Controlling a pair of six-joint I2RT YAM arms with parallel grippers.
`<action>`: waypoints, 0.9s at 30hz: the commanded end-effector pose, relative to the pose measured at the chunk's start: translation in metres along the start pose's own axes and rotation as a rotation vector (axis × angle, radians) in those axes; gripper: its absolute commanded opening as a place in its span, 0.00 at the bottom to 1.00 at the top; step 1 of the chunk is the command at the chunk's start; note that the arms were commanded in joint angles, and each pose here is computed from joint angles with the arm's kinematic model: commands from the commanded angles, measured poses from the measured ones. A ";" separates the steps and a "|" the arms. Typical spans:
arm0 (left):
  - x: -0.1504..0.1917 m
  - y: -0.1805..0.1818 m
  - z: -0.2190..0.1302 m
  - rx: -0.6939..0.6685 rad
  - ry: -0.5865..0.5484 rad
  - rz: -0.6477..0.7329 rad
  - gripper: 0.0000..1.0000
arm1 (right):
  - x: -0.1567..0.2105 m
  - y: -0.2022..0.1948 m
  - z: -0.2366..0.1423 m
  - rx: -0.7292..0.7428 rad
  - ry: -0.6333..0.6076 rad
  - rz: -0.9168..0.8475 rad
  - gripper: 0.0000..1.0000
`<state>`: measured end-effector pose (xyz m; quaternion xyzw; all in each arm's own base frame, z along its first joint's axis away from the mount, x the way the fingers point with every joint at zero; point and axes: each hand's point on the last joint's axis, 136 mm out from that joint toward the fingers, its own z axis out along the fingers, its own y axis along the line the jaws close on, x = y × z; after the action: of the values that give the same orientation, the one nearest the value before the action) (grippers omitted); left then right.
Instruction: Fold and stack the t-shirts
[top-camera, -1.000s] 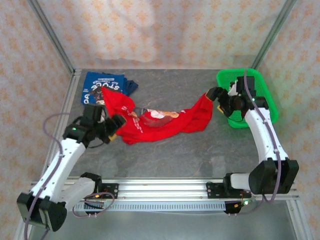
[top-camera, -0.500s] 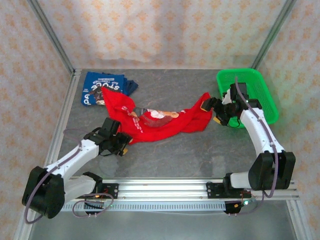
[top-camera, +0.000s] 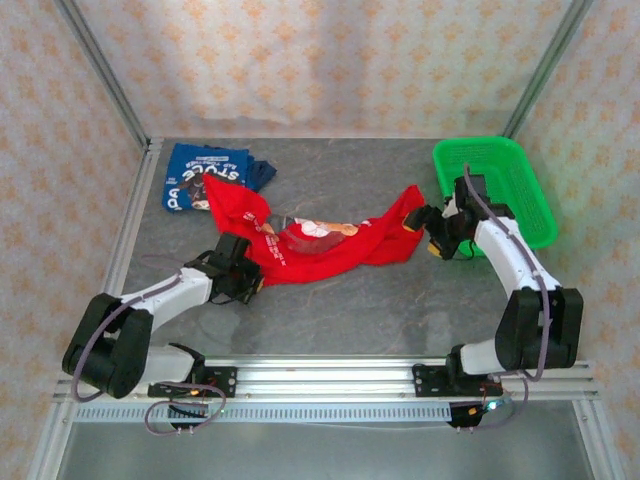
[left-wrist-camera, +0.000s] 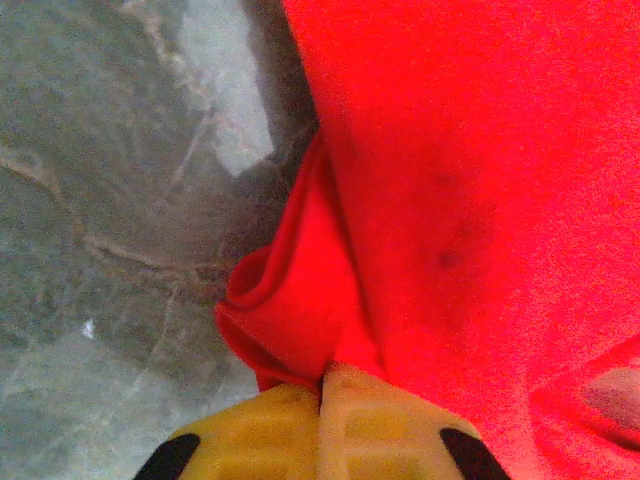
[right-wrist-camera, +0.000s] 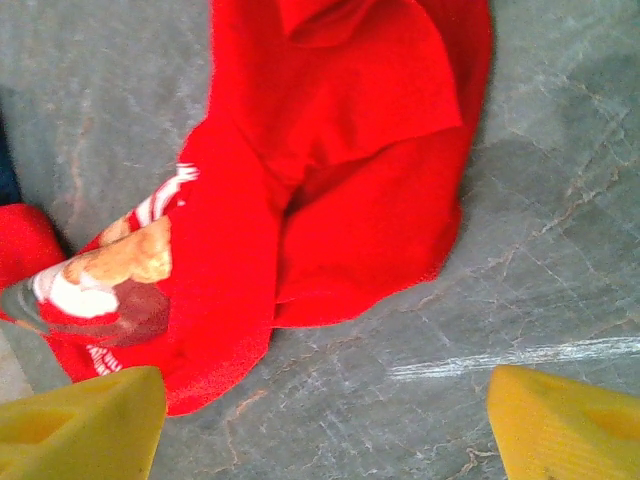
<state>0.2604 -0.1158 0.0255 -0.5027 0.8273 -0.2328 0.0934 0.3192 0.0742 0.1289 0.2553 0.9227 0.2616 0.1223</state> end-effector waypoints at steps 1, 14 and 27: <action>-0.010 -0.012 -0.012 0.013 -0.074 0.056 0.00 | -0.024 -0.001 0.012 0.005 -0.062 0.009 0.81; -0.016 -0.014 -0.079 0.070 -0.148 0.139 0.00 | -0.073 0.015 0.054 0.231 -0.042 -0.220 0.49; -0.019 -0.003 -0.086 0.064 -0.154 0.136 0.00 | -0.100 0.007 0.091 0.375 -0.013 -0.303 0.34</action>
<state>0.2436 -0.0860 0.1016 -0.4577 0.8375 -0.2367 0.1817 0.4344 0.0688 0.0639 0.1453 0.9786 0.0892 0.1151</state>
